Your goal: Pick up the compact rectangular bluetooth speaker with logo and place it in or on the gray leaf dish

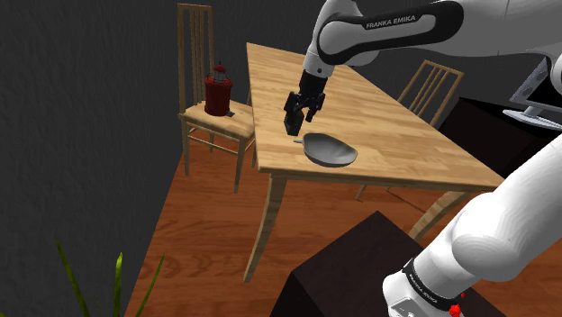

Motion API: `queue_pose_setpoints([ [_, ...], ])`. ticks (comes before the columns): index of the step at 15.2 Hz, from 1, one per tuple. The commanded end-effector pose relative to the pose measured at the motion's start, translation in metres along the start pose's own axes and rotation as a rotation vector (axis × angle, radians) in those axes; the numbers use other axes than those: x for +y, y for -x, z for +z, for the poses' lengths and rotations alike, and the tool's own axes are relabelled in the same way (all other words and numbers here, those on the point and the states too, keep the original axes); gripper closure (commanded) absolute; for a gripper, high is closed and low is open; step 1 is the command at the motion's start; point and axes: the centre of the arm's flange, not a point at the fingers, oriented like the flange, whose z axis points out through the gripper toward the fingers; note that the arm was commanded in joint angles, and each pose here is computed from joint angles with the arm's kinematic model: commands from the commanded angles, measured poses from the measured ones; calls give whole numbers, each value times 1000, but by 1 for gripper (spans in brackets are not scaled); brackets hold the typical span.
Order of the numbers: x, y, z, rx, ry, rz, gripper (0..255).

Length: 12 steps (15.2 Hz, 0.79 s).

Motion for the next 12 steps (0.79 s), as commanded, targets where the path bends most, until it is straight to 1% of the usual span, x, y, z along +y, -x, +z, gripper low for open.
queue_pose_setpoints([
  [1, 0, 0, 0, 0, 0, 0, 255],
  [10, 0, 0, 0, 0, 0, 0, 255],
  [12, 0, 0, -11, 0, 0, 0, 255],
])
